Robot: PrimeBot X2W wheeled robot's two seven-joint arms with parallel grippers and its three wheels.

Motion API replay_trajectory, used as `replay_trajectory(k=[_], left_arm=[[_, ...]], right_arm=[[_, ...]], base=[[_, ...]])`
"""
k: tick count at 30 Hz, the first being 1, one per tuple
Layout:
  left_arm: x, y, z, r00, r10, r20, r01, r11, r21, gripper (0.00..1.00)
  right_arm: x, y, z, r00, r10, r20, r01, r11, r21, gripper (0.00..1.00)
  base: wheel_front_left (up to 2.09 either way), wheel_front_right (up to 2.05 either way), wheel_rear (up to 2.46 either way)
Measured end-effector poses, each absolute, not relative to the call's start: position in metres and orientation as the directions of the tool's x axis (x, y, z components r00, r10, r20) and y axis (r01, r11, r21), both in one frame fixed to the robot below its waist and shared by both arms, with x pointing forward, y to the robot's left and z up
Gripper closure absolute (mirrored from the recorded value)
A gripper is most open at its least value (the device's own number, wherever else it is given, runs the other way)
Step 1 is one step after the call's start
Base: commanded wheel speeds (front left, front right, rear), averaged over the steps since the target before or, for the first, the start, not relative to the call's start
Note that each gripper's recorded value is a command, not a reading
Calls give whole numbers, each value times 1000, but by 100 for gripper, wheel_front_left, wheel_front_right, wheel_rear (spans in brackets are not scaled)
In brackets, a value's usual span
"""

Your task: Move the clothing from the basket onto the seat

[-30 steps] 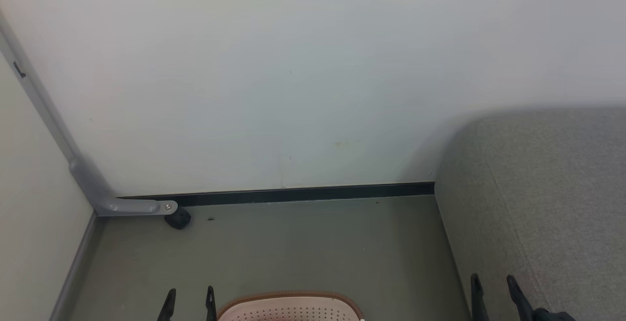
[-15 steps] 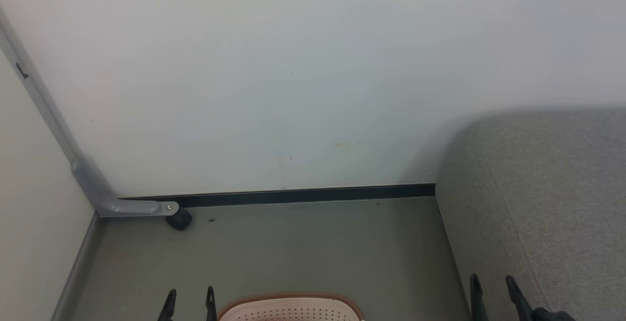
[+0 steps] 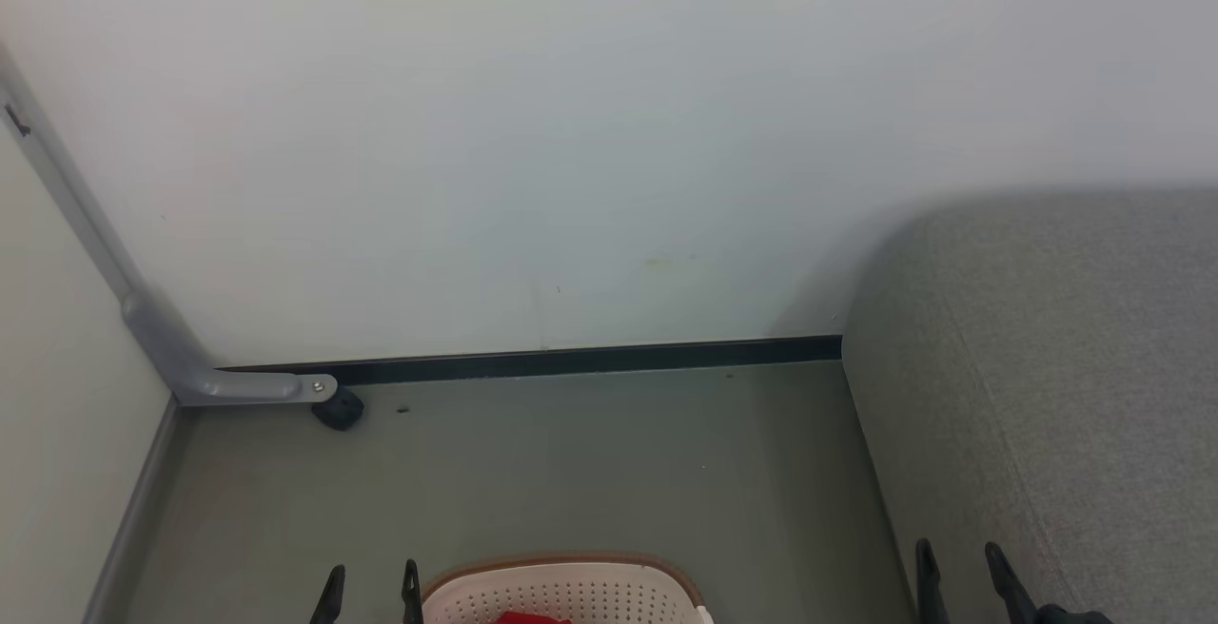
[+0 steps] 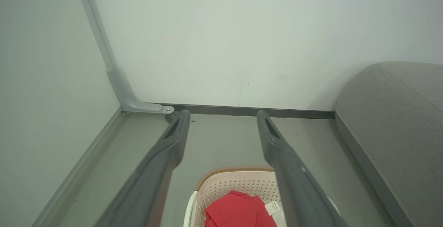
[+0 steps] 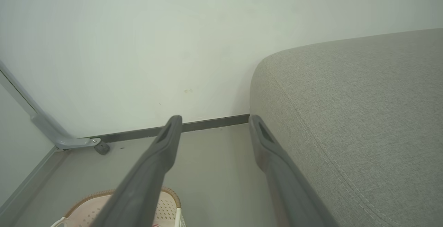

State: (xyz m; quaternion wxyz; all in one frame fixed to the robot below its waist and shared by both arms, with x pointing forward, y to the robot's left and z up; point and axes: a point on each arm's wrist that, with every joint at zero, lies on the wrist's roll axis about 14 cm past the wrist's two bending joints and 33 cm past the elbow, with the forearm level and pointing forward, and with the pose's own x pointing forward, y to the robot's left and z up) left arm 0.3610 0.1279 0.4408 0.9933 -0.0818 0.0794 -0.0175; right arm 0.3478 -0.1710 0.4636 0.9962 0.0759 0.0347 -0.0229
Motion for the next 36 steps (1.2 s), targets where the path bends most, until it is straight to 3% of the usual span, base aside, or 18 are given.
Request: replay_trajectory(k=[21, 36], left_arm=[[391, 103, 379, 932, -178, -316, 143, 981, -130, 0], [434, 69, 302, 796, -344, -499, 367, 929, -56, 0]], right_arm=[[348, -182, 405, 963, -75, -257, 107, 988, 115, 0], [354, -187, 360, 918, -90, -387, 127, 989, 71, 0]], base=[[0, 0, 0], [0, 0, 0]])
